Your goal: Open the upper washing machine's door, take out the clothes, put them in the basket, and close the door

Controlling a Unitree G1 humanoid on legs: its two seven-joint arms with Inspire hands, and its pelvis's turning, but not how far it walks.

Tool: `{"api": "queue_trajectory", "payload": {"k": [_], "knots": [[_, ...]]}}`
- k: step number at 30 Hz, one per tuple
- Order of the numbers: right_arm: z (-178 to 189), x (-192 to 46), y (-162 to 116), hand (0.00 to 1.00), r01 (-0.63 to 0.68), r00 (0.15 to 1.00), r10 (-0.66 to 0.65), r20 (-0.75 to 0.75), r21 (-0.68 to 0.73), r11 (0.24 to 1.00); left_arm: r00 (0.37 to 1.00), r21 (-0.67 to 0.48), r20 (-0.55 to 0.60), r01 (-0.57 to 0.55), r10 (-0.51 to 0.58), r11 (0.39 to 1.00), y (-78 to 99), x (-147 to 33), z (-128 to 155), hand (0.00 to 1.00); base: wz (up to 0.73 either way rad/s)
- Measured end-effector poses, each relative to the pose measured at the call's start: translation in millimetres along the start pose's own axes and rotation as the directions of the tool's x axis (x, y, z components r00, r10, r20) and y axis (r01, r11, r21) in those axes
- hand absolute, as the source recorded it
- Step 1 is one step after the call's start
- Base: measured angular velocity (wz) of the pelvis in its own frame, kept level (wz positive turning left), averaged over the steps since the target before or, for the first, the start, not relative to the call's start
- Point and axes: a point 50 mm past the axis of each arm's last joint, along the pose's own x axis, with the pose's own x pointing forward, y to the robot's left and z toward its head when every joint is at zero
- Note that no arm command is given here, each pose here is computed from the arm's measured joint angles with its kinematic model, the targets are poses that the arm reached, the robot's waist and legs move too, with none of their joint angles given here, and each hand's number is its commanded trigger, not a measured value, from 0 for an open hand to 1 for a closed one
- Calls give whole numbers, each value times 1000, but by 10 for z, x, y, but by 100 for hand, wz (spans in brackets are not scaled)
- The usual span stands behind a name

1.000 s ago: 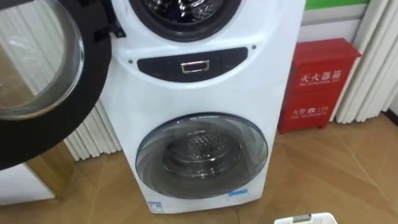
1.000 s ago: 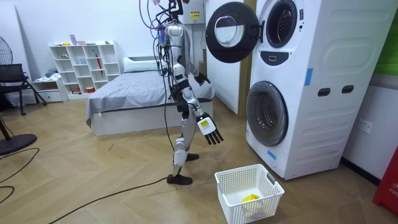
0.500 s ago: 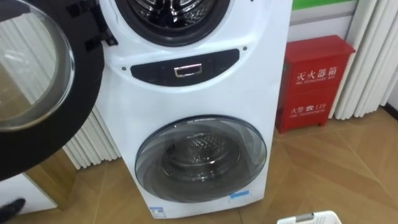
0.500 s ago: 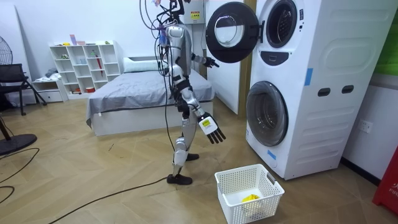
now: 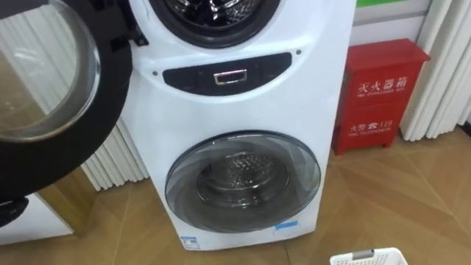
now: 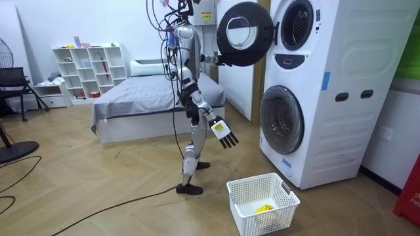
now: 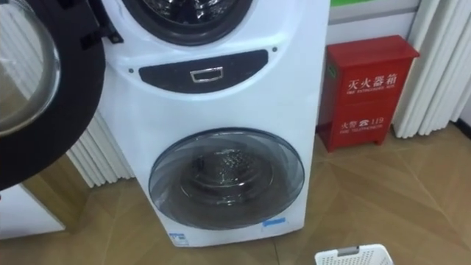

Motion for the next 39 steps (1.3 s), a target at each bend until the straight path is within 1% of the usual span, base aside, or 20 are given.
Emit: {"api": "queue_trajectory", "payload": {"k": [2, 5, 7, 11, 13, 14, 16, 20, 22, 23, 25, 26, 29, 31, 32, 33, 34, 35, 37, 39], "knots": [[13, 5, 1, 0, -1, 1000, 1, 2, -11, 1000, 999, 4, 33, 8, -8, 1000, -57, -11, 86, 0, 26], [18, 13, 35, 0, -14, 1000, 14, 2, -22, 1000, 998, 60, 69, 6, -10, 998, -163, -45, 146, 0, 22], [-24, 9, 87, 0, -39, 999, 38, -17, -35, 999, 995, 100, 96, 23, -33, 995, -309, -103, 228, 0, 37], [61, 30, 106, 0, -61, 998, 61, 11, -42, 997, 989, 132, 114, 82, -97, 988, -505, -189, 312, 0, 33], [81, 46, 118, 0, -70, 997, 71, 12, -40, 997, 980, 148, 137, 126, -147, 981, -654, -274, 352, 0, 36], [91, 49, 120, 0, -71, 997, 72, 15, -40, 997, 977, 153, 140, 137, -158, 979, -694, -300, 360, 0, 33], [111, 59, 144, 0, -88, 996, 89, 18, -45, 995, 966, 137, 153, 189, -209, 972, -844, -399, 377, 0, 18], [102, 75, 192, 0, -132, 991, 133, -1, -55, 990, 953, 83, 178, 233, -245, 969, -965, -527, 415, 0, 6], [58, 63, 216, 0, -139, 990, 138, -14, -47, 989, 939, 105, 203, 262, -279, 959, -976, -686, 384, 0, 3], [39, 57, 230, 0, -141, 990, 141, -20, -40, 989, 933, 109, 207, 276, -293, 955, -988, -732, 374, 0, 10], [24, 57, 288, 0, -154, 988, 153, -30, -47, 987, 917, 84, 212, 328, -339, 941, -1099, -870, 361, 0, 9], [34, 62, 301, 0, -158, 987, 157, -29, -55, 986, 913, 76, 212, 340, -348, 937, -1131, -899, 359, 0, 7], [81, 80, 372, 0, -185, 983, 184, -20, -69, 980, 879, 143, 240, 387, -412, 911, -1229, -1030, 357, 0, 1], [116, 84, 412, 0, -198, 980, 198, -7, -81, 977, 831, 177, 254, 462, -494, 869, -1294, -1180, 359, 0, -6], [117, 84, 417, 0, -200, 980, 201, -7, -83, 976, 816, 188, 256, 484, -518, 855, -1313, -1217, 357, 0, -9], [125, 86, 421, 0, -201, 979, 202, -5, -85, 976, 780, 213, 260, 529, -570, 821, -1368, -1288, 361, 0, -6], [129, 88, 421, 0, -200, 980, 201, -4, -85, 976, 759, 235, 262, 549, -596, 802, -1399, -1325, 363, 0, -3], [132, 90, 419, 0, -198, 980, 198, -4, -85, 977, 712, 281, 265, 588, -650, 759, -1465, -1407, 366, 0, -3], [179, 107, 432, 0, -198, 980, 200, 8, -87, 976, 587, 364, 277, 669, -761, 648, -1587, -1584, 380, 0, -18], [252, 130, 480, 0, -209, 977, 212, 25, -96, 973, 514, 395, 270, 712, -814, 581, -1649, -1676, 383, 0, -39]]}}
